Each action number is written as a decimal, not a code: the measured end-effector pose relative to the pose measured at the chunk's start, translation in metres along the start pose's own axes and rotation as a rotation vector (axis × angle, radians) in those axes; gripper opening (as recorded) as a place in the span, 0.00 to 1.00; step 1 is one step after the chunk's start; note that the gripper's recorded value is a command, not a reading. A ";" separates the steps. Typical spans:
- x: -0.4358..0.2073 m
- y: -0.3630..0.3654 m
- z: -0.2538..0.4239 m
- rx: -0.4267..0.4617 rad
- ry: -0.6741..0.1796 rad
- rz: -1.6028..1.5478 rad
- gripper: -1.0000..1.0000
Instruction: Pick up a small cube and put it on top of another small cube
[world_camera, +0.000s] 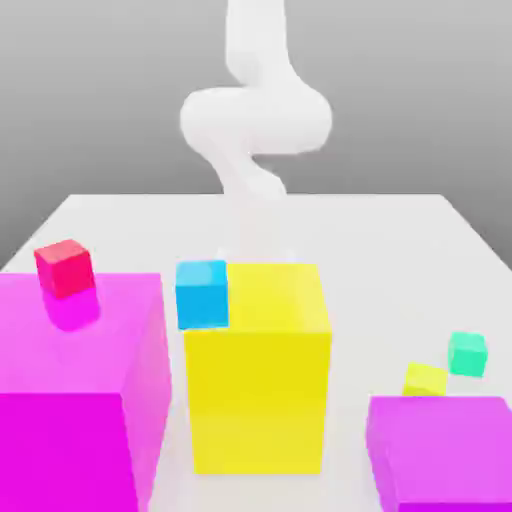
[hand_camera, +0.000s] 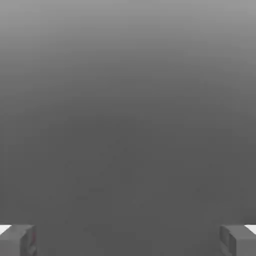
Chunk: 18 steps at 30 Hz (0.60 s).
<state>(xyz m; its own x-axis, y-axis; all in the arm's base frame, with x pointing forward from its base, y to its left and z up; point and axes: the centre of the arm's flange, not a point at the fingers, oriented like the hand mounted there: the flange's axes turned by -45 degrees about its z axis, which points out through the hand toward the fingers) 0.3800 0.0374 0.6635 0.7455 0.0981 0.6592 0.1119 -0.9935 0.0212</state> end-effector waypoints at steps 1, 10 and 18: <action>-0.004 -0.017 0.025 0.026 -0.033 -0.050 0.50; -0.104 -0.177 0.190 0.230 -0.294 -0.493 0.50; -0.281 -0.299 0.257 0.394 -0.498 -0.939 0.50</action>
<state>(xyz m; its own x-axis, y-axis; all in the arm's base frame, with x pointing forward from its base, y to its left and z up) 0.3061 0.3214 0.2785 0.4266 0.8946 0.1326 0.8982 -0.4363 0.0537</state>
